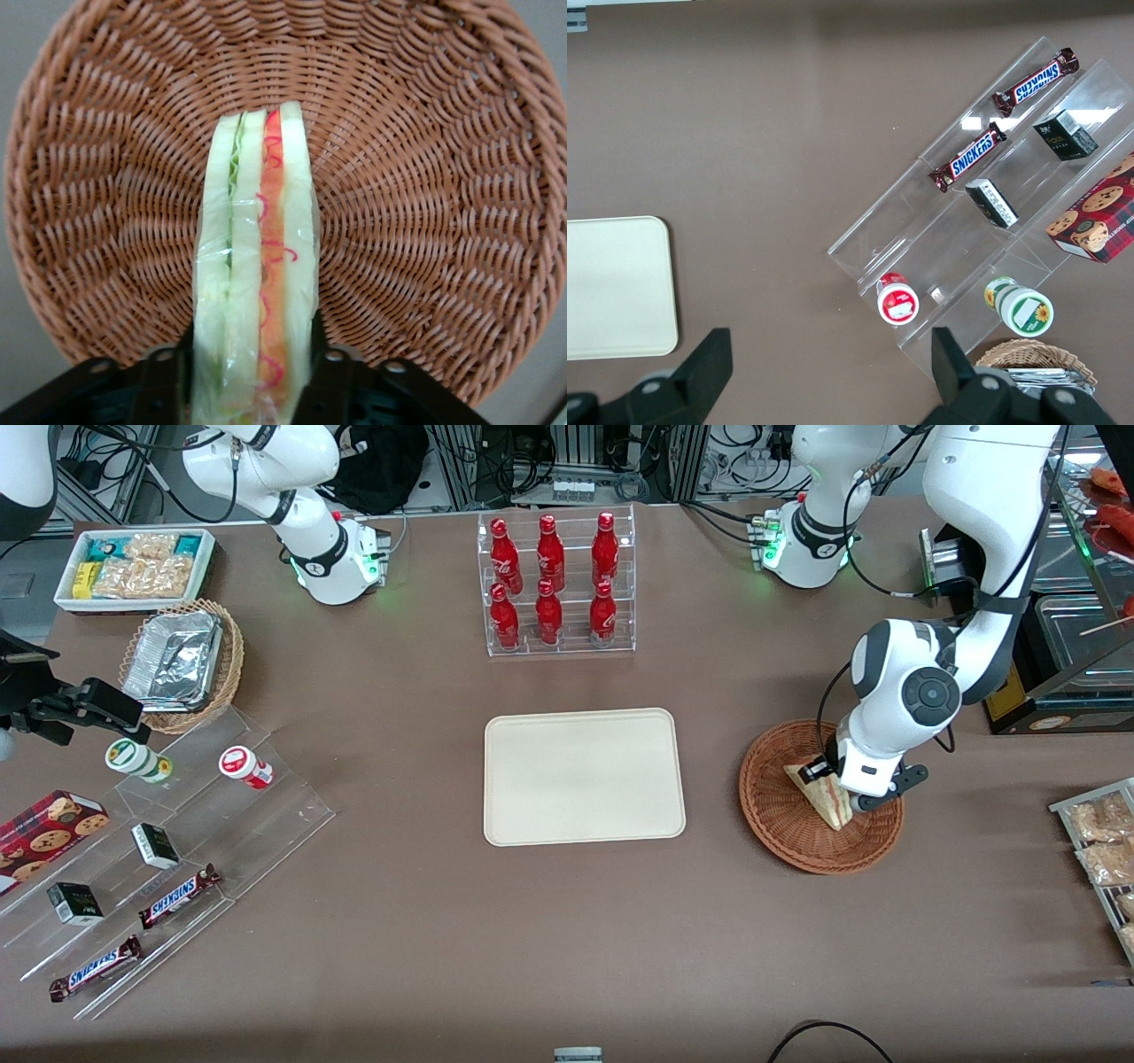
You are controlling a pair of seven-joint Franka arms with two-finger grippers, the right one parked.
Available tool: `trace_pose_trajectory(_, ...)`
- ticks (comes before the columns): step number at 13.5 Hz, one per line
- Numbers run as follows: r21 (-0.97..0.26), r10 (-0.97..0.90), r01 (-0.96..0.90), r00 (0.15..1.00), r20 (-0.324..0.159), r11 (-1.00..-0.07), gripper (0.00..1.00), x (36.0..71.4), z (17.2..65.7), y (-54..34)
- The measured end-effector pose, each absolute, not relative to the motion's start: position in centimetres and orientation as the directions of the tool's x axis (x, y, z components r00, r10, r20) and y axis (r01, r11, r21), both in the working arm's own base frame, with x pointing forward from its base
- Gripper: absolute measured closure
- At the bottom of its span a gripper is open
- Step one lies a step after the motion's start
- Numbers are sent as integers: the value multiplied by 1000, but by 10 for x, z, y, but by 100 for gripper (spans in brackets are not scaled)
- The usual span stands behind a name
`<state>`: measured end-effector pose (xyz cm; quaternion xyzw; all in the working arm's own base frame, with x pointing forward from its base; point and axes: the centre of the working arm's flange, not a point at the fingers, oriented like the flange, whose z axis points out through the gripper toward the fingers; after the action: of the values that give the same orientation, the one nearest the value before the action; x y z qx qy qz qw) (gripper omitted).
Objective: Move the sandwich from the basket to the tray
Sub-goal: 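Lower the left gripper and close it on the wrapped sandwich, then lift the sandwich and carry it toward the cream tray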
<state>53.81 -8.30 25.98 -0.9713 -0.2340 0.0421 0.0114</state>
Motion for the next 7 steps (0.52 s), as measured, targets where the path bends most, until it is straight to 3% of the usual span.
trace_pose_trajectory(4, -84, 461, 454, 881, -108, -887, 82, 555, 313, -82)
trace_pose_trajectory(7, -111, 440, 429, 890, -120, -897, 85, 571, 405, -100)
